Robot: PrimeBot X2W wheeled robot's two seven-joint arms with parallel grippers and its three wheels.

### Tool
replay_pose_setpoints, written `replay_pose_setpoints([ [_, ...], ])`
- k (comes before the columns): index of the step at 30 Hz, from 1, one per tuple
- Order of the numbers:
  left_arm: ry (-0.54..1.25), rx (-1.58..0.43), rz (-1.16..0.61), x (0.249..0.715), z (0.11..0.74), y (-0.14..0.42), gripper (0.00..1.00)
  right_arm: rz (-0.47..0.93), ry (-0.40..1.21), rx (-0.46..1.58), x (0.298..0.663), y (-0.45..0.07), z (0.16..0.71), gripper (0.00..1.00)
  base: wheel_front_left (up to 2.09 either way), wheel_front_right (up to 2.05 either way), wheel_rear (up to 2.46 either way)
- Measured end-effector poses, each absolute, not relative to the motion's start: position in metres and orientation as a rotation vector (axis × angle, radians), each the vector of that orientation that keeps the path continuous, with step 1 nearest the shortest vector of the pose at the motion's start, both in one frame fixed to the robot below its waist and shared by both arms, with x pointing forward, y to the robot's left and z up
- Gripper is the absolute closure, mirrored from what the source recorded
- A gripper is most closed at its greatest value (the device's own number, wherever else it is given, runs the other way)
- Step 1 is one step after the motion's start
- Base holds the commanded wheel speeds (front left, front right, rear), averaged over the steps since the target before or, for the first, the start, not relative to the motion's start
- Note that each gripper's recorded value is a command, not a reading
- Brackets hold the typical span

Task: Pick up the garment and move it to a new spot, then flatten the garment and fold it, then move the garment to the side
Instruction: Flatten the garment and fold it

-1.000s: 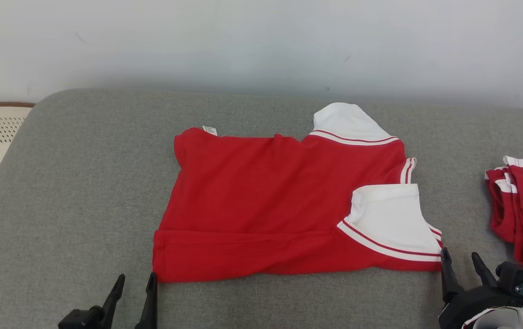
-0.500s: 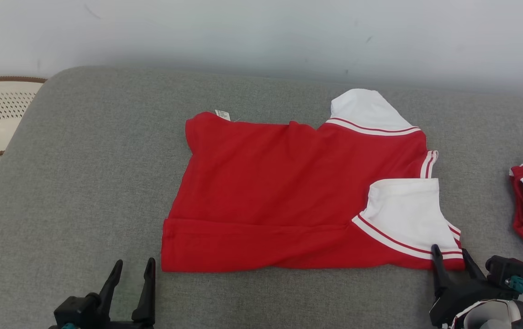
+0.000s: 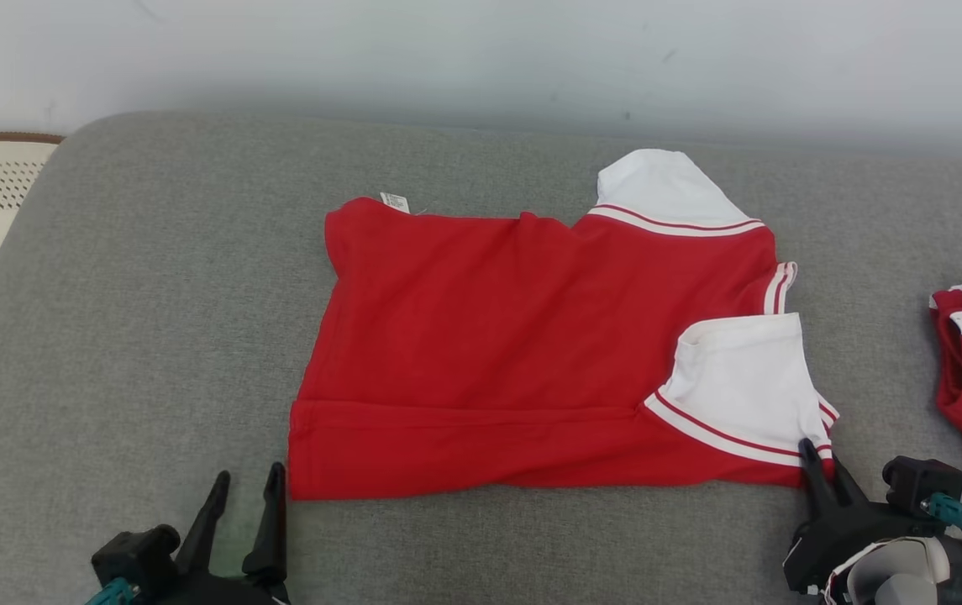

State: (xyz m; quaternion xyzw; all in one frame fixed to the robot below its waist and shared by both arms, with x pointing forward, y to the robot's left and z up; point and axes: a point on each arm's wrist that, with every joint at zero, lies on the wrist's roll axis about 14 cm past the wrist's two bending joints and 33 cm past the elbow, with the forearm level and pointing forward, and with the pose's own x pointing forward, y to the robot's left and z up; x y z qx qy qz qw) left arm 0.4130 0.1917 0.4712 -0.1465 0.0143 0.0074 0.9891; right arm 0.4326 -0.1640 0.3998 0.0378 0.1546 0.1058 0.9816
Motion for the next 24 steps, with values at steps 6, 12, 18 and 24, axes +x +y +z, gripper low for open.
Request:
replay_pose_setpoints([
  [6,0.069,-0.417,-0.039,0.424,0.462,0.166,0.00,0.217,0.305,0.072,0.433,-0.165,0.401,1.00,0.00,0.00,0.00],
  [12,0.127,-0.467,-0.102,0.429,0.448,0.137,0.00,0.212,0.297,0.075,0.434,-0.168,0.403,1.00,0.00,0.00,0.00],
  [18,0.152,-0.482,-0.125,0.433,0.442,0.129,1.00,0.210,0.293,0.076,0.435,-0.169,0.403,1.00,0.00,0.00,0.00],
  [24,0.142,-0.495,-0.147,0.438,0.447,0.124,1.00,0.208,0.284,0.080,0.435,-0.170,0.406,1.00,0.00,0.00,0.00],
])
